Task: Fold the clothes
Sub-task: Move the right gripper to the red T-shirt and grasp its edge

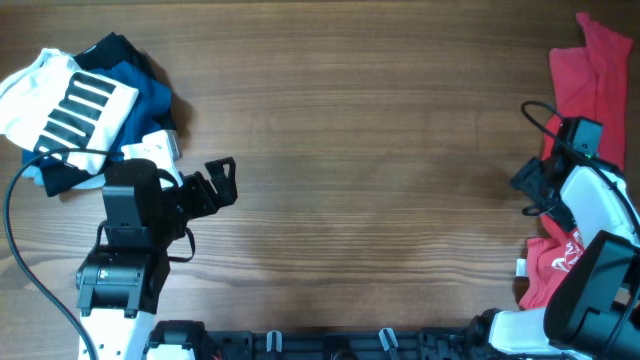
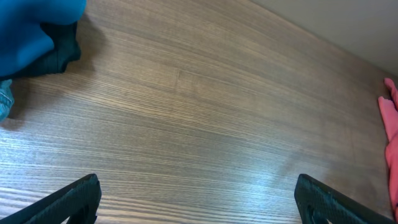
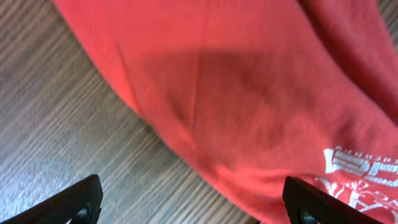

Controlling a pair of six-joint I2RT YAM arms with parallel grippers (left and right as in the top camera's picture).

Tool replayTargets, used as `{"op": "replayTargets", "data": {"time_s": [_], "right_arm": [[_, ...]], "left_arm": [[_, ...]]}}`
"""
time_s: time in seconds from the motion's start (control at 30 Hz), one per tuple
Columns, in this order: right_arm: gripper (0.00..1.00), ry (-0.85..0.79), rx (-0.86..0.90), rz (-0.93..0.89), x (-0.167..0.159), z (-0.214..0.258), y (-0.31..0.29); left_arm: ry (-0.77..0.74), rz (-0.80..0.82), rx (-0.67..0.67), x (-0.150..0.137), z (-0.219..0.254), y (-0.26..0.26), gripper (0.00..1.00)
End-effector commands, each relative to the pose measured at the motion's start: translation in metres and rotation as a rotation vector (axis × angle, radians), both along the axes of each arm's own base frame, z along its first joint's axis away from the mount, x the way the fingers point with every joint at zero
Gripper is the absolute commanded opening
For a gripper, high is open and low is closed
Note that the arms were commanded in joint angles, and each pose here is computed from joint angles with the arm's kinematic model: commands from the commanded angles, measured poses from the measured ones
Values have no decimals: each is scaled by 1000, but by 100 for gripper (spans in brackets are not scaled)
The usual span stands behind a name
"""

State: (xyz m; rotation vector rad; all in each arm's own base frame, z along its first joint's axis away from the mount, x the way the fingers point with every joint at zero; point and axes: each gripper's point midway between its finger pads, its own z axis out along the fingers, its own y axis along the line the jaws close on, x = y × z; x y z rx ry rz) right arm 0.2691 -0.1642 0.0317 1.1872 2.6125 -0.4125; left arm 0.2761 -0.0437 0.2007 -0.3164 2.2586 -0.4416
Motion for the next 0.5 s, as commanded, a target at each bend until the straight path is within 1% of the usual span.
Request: {"op": "replayTargets", "data": {"time_s": [0.0, 0.23, 0.27, 0.3, 0.37, 0.4, 0.43, 0.47], "right_arm": [[93, 18, -22, -29, 0, -7, -7], [91, 50, -8, -31, -2, -27, -7], [89, 51, -8, -32, -1, -30, -8], [82, 46, -10, -31, 1, -31, -8], [63, 38, -13, -32, 3, -34, -10], [57, 35, -15, -32, 4, -34, -10], [45, 33, -15, -33, 5, -35, -11], [40, 33, -16, -33, 5, -35, -11]], "left_arm": [[-19, -13, -15, 1, 8, -4, 100], [-19, -13, -15, 1, 8, -4, 100], [-19, -13, -15, 1, 9, -4, 100], [-19, -13, -15, 1, 8, -4, 100], [-19, -13, -15, 1, 9, -4, 100], [-19, -13, -15, 1, 9, -4, 100], [-19, -13, -15, 1, 8, -4, 100], [-19, -13, -15, 1, 8, -4, 100]]}}
